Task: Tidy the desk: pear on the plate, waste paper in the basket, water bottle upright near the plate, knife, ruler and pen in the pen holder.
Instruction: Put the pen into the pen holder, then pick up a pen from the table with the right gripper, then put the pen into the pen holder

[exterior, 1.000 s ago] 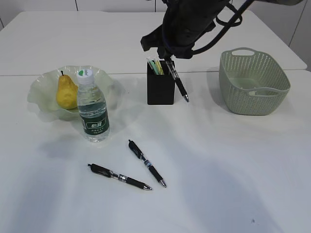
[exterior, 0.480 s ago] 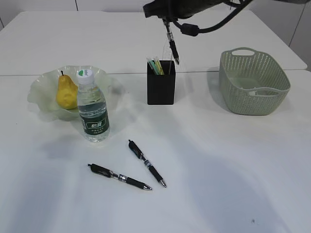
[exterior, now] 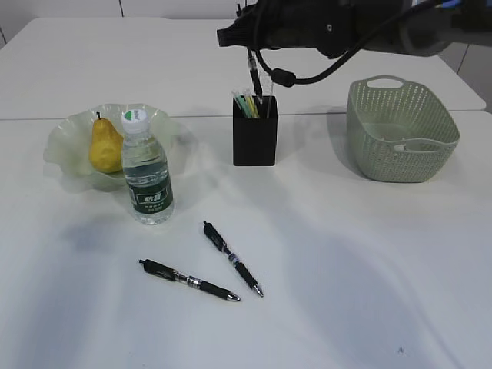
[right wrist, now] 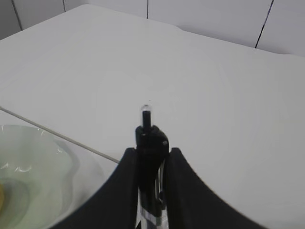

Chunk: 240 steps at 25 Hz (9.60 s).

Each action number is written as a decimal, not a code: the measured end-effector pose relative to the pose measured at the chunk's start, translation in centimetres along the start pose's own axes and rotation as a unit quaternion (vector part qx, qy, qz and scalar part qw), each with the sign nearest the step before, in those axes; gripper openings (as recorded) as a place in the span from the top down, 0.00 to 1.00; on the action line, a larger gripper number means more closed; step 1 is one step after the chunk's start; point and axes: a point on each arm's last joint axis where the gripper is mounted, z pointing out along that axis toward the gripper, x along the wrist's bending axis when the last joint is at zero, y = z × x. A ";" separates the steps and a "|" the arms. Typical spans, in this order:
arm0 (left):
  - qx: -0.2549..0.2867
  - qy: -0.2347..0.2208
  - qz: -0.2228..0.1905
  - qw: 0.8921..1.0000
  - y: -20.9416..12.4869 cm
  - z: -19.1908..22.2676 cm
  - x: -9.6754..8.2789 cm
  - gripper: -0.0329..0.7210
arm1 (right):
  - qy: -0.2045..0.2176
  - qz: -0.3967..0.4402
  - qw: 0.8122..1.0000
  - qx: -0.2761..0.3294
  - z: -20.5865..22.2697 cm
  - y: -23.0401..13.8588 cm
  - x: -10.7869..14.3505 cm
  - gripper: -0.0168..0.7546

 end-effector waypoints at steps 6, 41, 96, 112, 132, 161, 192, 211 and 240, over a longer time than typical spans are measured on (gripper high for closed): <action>0.002 0.000 0.000 1.000 0.0 0.0 0.0 0.45 | 0.002 0.001 1.000 -0.017 1.4 -1.4 0.0 0.85; 0.003 0.005 0.004 1.000 -0.1 0.0 0.1 0.46 | -0.014 0.029 0.997 0.065 4.3 -7.3 -1.7 0.63; 0.013 0.015 0.009 1.000 -0.2 0.0 0.4 0.46 | 0.119 -0.011 0.858 0.500 -7.3 -5.6 10.6 0.50; 0.013 0.015 0.009 1.000 -0.2 0.0 0.4 0.46 | 0.120 0.000 0.844 0.522 -3.9 -10.2 11.6 0.46; 0.013 0.015 0.009 1.000 -0.2 0.0 0.4 0.46 | 0.125 0.013 0.837 0.532 -2.1 -13.1 12.3 0.46; 0.002 0.015 0.010 1.000 0.0 0.0 0.4 0.46 | 0.121 0.005 0.837 0.534 -1.7 -13.9 12.3 0.46; 0.002 0.015 0.010 1.000 0.0 0.0 0.4 0.46 | 0.129 -0.003 0.843 0.523 -1.8 -12.3 12.3 0.87; 0.013 0.015 0.009 1.000 -0.2 0.0 0.4 0.46 | 0.073 0.045 0.940 0.331 -4.4 -1.8 1.9 0.87; 0.014 0.015 0.009 1.000 -0.2 0.0 0.4 0.46 | 0.011 0.053 0.997 0.052 2.8 -3.0 -0.1 0.87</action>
